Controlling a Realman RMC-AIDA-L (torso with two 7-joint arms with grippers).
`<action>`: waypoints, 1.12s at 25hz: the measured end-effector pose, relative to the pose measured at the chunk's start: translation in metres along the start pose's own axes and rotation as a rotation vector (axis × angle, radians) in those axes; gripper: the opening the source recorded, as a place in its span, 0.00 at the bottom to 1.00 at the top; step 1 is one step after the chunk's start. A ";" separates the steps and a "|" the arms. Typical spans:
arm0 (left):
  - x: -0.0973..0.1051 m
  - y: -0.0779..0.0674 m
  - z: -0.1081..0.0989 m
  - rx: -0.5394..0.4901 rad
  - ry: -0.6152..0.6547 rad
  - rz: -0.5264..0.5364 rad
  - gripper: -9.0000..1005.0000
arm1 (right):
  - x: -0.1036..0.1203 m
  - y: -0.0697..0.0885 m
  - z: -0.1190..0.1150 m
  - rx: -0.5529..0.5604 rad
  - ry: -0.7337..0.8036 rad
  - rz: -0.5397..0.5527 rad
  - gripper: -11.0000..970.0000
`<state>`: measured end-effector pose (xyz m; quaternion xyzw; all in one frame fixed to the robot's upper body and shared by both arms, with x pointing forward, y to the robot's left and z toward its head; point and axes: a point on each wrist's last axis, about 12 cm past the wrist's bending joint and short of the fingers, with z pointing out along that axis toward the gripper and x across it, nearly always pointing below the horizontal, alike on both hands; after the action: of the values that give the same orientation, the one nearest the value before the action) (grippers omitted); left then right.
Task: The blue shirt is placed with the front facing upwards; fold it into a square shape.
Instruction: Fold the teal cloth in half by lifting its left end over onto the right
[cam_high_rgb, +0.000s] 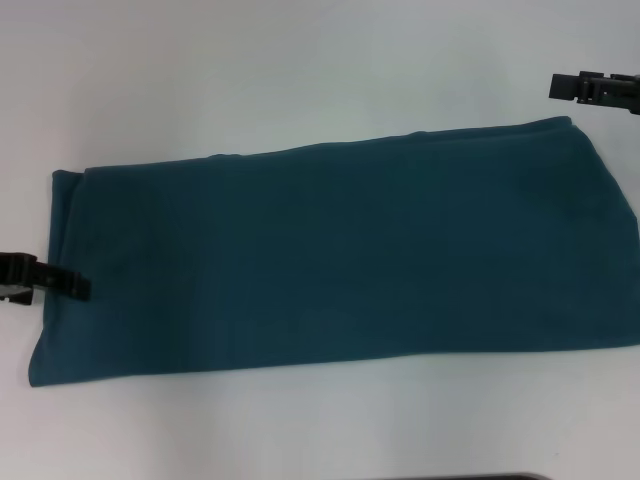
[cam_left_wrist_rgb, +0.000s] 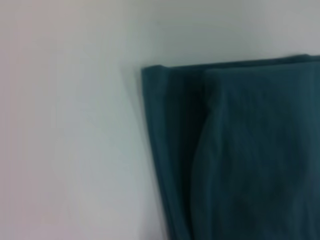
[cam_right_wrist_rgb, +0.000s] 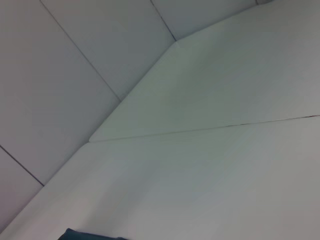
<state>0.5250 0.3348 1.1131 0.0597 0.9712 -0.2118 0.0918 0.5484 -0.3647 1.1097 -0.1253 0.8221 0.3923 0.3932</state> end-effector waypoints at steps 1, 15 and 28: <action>0.000 -0.002 0.001 0.001 0.006 0.006 0.87 | 0.000 0.000 0.000 0.000 0.000 0.000 0.95; -0.004 -0.009 0.007 -0.026 0.035 0.022 0.87 | -0.001 0.000 -0.001 0.000 0.002 -0.003 0.95; -0.006 -0.011 0.008 -0.030 0.042 0.033 0.87 | -0.001 -0.001 -0.001 0.002 0.001 -0.004 0.95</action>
<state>0.5306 0.3207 1.1117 0.0790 0.9748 -0.1944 0.0755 0.5488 -0.3663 1.1110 -0.1267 0.8224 0.3907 0.3935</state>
